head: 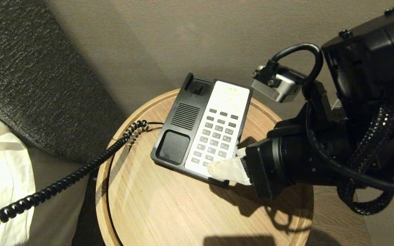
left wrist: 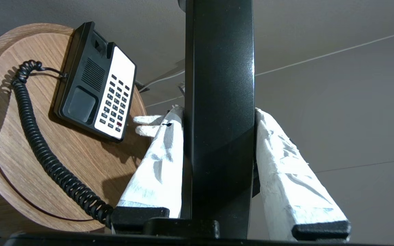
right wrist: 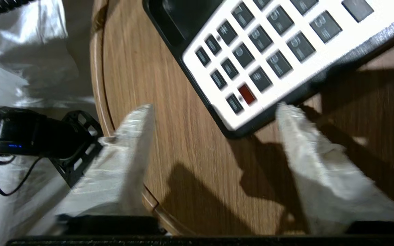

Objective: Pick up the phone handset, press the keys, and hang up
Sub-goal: Dial the number

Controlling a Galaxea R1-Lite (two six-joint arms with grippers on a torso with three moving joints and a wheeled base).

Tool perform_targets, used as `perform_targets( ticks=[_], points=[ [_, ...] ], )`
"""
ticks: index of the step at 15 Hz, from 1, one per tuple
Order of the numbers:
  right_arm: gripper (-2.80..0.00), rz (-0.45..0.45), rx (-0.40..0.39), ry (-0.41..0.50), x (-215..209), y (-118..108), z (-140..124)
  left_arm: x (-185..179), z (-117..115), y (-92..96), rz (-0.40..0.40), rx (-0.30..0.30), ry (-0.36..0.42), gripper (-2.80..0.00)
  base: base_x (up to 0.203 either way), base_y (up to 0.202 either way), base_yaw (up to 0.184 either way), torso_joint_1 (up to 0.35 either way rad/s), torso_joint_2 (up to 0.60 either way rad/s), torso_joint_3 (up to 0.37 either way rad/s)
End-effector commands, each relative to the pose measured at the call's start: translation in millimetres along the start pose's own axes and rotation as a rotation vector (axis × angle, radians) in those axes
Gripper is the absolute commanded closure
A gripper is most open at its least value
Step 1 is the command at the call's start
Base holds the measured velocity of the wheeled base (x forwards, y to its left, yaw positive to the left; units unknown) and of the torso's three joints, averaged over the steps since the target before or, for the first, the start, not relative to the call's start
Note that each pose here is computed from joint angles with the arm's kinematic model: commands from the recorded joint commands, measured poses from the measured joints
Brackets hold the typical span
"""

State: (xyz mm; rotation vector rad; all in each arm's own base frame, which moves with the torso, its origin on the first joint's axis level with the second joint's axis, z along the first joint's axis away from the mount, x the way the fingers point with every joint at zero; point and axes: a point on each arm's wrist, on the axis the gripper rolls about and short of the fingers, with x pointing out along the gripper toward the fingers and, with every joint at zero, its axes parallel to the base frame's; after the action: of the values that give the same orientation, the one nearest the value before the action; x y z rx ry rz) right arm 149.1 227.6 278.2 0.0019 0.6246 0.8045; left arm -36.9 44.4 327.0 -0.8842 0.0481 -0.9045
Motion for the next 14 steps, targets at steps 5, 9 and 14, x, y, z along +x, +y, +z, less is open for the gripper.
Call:
perform_targets(
  ticks=[5, 9, 14],
  points=[
    [0.00, 0.011, -0.015, 0.027, 11, 7, -5, 0, 0, -0.2, 0.001, -0.004, 0.000, 0.00, 0.000, 0.000, 0.000, 0.000, 0.00, 0.000],
    [0.00, 0.011, -0.019, 0.048, 13, 9, -8, 0, 0, 0.1, 0.001, -0.006, 0.000, 0.00, 0.000, 0.000, 0.000, 0.000, 0.00, 0.000],
    [0.00, -0.026, -0.020, 0.062, 23, 7, -13, -1, 1, -0.7, -0.001, -0.006, -0.004, 0.00, 0.000, 0.000, 0.000, 0.000, 0.00, 0.000]
  ],
)
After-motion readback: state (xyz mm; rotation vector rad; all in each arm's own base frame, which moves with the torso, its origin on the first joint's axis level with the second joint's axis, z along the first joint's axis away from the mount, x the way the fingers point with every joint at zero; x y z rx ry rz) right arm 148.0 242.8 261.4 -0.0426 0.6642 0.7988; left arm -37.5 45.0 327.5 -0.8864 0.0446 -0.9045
